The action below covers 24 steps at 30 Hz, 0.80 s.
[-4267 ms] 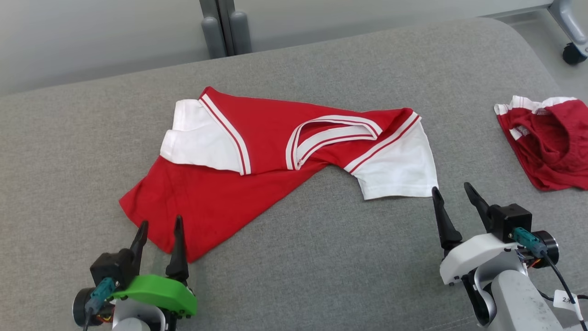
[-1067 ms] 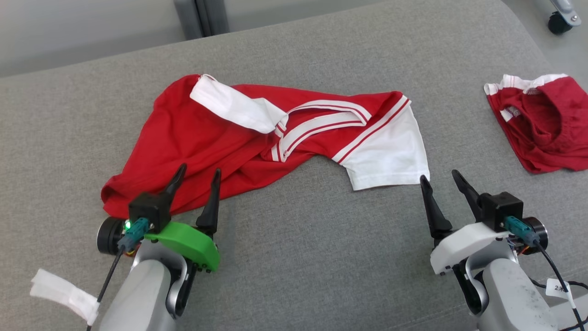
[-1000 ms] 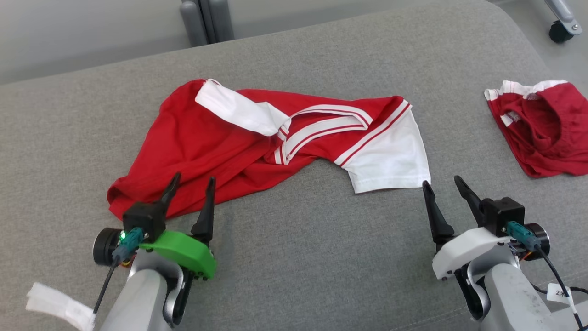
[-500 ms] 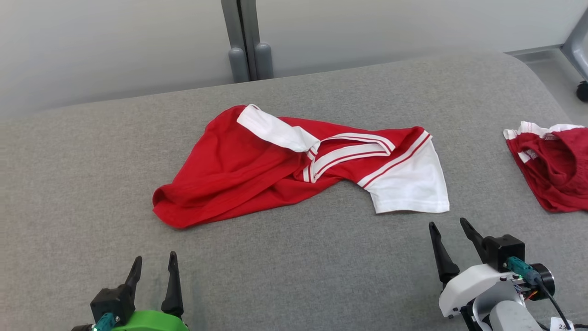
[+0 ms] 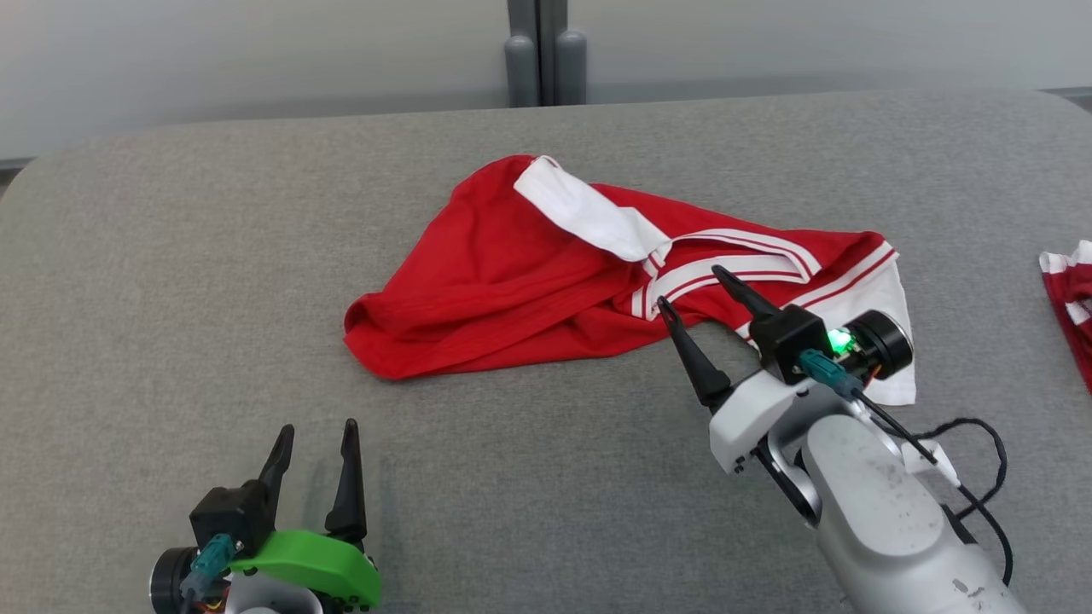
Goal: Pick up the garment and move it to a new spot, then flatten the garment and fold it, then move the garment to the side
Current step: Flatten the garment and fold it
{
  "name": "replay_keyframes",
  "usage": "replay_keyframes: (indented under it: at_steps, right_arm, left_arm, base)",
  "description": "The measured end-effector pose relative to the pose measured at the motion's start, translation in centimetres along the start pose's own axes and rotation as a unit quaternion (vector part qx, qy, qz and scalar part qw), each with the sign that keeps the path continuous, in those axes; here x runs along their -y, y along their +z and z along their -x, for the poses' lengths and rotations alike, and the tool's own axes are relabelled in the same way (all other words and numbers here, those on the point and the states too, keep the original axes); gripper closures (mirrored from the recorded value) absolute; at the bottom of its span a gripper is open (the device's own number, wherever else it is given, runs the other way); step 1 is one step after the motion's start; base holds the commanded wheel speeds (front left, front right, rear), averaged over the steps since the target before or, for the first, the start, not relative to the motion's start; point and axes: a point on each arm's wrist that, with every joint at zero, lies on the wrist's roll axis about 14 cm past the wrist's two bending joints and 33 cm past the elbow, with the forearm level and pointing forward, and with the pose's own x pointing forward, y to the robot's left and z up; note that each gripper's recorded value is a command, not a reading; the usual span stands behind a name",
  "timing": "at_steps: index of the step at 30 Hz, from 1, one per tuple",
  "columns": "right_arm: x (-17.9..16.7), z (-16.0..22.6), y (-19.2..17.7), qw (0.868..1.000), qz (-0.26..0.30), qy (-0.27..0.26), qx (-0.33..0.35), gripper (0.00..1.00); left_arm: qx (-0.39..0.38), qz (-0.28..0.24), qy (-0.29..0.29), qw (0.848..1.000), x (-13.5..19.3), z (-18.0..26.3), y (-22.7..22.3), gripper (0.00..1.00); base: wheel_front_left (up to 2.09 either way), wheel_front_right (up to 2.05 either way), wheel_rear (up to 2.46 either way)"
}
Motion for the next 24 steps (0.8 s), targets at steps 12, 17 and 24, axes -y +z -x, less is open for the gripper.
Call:
replay_keyframes:
  at_steps: [12,17,24]
  right_arm:
    - [-2.2,-5.8,-2.4,0.995,0.064,0.062,-0.04,0.0]
    - [-2.3,-7.1,-3.1,0.995,0.061,0.064,-0.042,0.6]
    - [-1.7,-8.0,-2.8,0.997,0.045,0.052,-0.028,1.0]
  left_arm:
    - [-0.004,0.016,0.051,0.999,-3.1,1.1,-0.3,0.0]
    - [-0.011,0.016,0.065,0.998,-4.0,1.3,-0.7,0.0]
    - [-0.02,0.018,0.072,0.997,-4.4,1.1,-1.2,0.0]
  base:
    - [0.0,0.0,0.0]
    - [0.0,0.0,0.0]
    - [0.0,0.0,0.0]
